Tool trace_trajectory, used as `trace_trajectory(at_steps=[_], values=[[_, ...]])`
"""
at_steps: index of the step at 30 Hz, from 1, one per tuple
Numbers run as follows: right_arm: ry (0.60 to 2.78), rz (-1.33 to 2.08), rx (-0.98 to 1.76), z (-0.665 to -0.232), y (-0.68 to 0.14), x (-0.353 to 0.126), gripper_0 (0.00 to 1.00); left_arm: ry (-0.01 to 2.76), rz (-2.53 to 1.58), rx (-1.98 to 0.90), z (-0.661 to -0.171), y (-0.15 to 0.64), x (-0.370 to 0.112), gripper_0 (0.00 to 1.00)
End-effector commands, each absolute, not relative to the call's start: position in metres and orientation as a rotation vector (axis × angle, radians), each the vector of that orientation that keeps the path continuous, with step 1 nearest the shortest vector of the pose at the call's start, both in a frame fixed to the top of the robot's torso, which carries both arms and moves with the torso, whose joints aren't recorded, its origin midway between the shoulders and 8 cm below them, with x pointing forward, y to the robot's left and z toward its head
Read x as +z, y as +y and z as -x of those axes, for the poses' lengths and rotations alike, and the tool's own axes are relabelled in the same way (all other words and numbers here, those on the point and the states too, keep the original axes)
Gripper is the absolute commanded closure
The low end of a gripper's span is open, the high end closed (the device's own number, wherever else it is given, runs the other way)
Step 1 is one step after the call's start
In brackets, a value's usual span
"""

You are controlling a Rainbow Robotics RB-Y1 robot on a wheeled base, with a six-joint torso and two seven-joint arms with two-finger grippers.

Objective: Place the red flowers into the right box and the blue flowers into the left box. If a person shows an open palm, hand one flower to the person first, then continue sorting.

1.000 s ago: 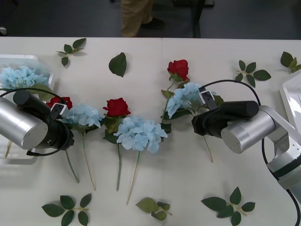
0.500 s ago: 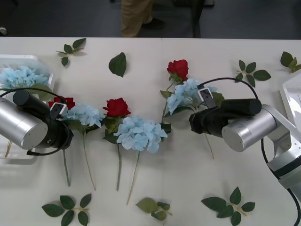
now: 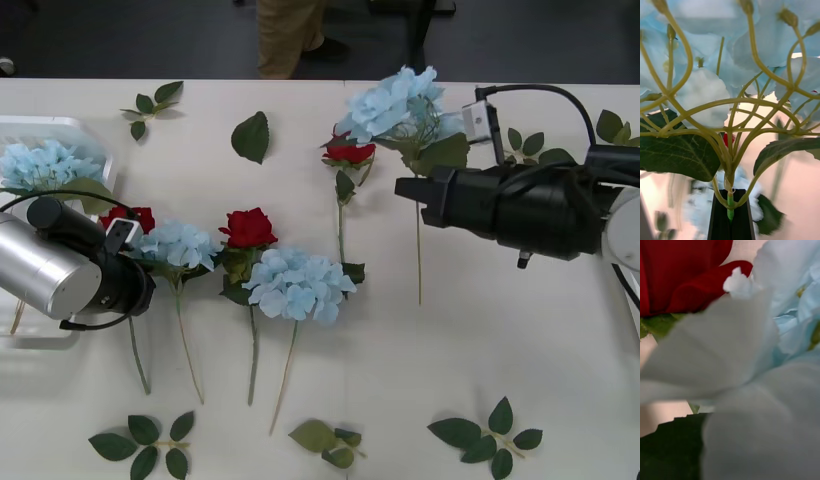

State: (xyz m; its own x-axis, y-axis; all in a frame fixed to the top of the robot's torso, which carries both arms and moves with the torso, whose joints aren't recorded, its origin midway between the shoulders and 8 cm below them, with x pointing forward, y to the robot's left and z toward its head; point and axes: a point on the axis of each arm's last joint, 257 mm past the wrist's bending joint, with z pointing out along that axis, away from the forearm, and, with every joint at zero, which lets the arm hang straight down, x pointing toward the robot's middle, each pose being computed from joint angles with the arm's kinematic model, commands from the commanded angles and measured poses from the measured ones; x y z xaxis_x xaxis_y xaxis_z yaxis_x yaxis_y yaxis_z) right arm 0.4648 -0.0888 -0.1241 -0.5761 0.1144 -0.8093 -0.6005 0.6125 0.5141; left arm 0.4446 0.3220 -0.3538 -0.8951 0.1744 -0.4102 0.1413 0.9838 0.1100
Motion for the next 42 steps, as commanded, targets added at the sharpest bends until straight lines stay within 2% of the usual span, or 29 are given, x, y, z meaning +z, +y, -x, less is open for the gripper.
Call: trace_trajectory(at_steps=[1, 7, 8, 9, 11, 22, 35, 42], values=[[1.802, 0.402, 1.207, -0.446, -0.079, -0.067, 1.00, 2.656, -0.296, 0.107, -0.460, 0.310, -0.347, 0.17], [1.669, 0.372, 1.430, -0.427, -0.056, -0.026, 1.00, 2.655, -0.297, 0.107, -0.460, 0.309, -0.347, 0.17], [1.647, 0.363, 1.473, -0.424, -0.049, -0.019, 1.00, 2.657, -0.296, 0.109, -0.460, 0.310, -0.348, 0.32], [1.635, 0.360, 1.497, -0.422, -0.044, -0.015, 1.00, 2.655, -0.297, 0.109, -0.460, 0.310, -0.347, 0.51], [1.616, 0.347, 1.535, -0.420, -0.033, -0.011, 1.00, 2.655, -0.295, 0.106, -0.461, 0.310, -0.347, 1.00], [1.579, 0.302, 1.559, -0.422, 0.009, -0.015, 1.00, 2.643, -0.295, 0.102, -0.465, 0.308, -0.339, 1.00], [1.580, 0.310, 1.558, -0.421, 0.009, -0.016, 1.00, 2.670, -0.288, 0.120, -0.455, 0.316, -0.271, 1.00], [1.596, 0.332, 1.488, -0.427, 0.001, -0.022, 1.00, 2.565, -0.347, -0.022, -0.460, 0.305, -0.201, 1.00]])
